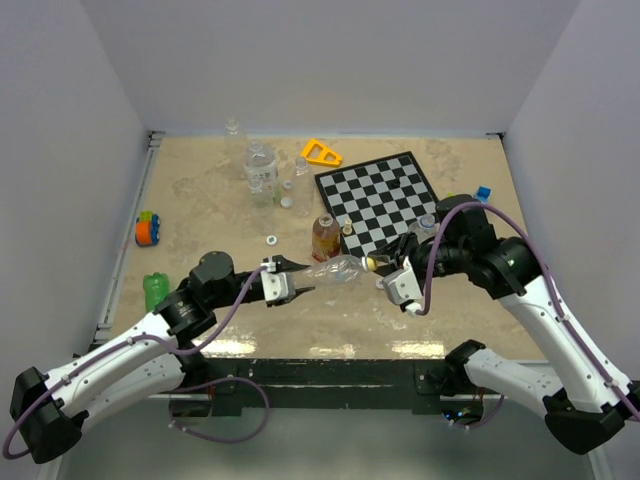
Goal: Unscrew the bottle caps
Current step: Unscrew the bottle cap from the plastic bottle.
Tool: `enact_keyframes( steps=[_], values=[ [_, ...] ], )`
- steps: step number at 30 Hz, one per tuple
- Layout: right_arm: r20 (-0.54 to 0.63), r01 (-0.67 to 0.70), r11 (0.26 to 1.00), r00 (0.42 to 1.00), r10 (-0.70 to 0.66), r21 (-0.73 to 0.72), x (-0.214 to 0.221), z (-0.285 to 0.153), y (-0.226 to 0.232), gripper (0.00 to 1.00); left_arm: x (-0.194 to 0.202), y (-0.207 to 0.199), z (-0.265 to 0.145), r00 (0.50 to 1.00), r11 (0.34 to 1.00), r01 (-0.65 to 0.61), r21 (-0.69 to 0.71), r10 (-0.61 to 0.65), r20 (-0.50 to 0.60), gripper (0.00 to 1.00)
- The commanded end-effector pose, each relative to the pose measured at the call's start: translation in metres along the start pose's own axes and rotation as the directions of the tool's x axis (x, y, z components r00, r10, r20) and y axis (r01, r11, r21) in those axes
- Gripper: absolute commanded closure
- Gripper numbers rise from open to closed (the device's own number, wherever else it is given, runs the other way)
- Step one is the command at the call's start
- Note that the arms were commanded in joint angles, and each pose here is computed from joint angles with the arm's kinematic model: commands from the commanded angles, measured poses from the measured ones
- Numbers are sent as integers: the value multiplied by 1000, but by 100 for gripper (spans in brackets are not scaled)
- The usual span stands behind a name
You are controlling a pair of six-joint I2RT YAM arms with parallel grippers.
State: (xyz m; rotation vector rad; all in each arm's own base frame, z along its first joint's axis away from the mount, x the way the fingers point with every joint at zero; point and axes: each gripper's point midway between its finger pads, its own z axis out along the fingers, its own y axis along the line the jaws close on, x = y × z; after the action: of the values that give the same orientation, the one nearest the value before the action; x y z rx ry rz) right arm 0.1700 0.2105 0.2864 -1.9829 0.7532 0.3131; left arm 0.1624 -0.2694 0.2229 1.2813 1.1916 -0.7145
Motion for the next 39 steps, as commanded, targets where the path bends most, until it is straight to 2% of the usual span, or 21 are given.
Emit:
enact_keyframes(
  steps=[1,9,16,18,19,21,23,24,26,31,39],
  values=[
    [-4,51,996,999,-51,71,-2,-4,-15,100,-12,-6,-2,999,999,-28,39,26,40,100],
    [11,-6,997,1000,5,72,-3,-2,-8,100,-7,-6,-4,1000,1000,4,22,-5,27,100],
    [34,-57,995,998,55,77,-6,-1,-3,92,-6,-6,-8,999,1000,14,-3,-14,31,100],
    [48,-73,994,996,69,83,-9,-2,-3,86,-5,-6,-9,1000,1000,16,-6,-16,27,100],
    [47,-84,993,996,80,85,-9,-3,-2,79,-3,-6,-9,1000,1000,18,-8,-17,24,100],
    [48,-100,991,994,96,91,-11,-5,-2,58,-3,-6,-9,1000,1000,21,-8,-20,21,100],
    [50,-124,986,992,119,107,-13,-10,-4,45,-3,-4,-10,1000,1000,23,-17,-23,18,100],
    [55,-123,986,992,117,112,-16,-14,-3,35,-2,-4,-10,1000,999,25,-20,-24,17,100],
    [64,-130,985,990,123,117,-20,-20,-1,26,-1,-4,-11,1000,999,23,-29,-23,14,100],
    [92,-156,976,985,143,149,-27,-33,-1,21,4,-1,-13,999,998,33,-49,-33,-8,100],
    [108,-298,929,954,280,220,-22,-45,0,18,10,3,-18,999,995,28,-93,-31,-32,100]
  ],
)
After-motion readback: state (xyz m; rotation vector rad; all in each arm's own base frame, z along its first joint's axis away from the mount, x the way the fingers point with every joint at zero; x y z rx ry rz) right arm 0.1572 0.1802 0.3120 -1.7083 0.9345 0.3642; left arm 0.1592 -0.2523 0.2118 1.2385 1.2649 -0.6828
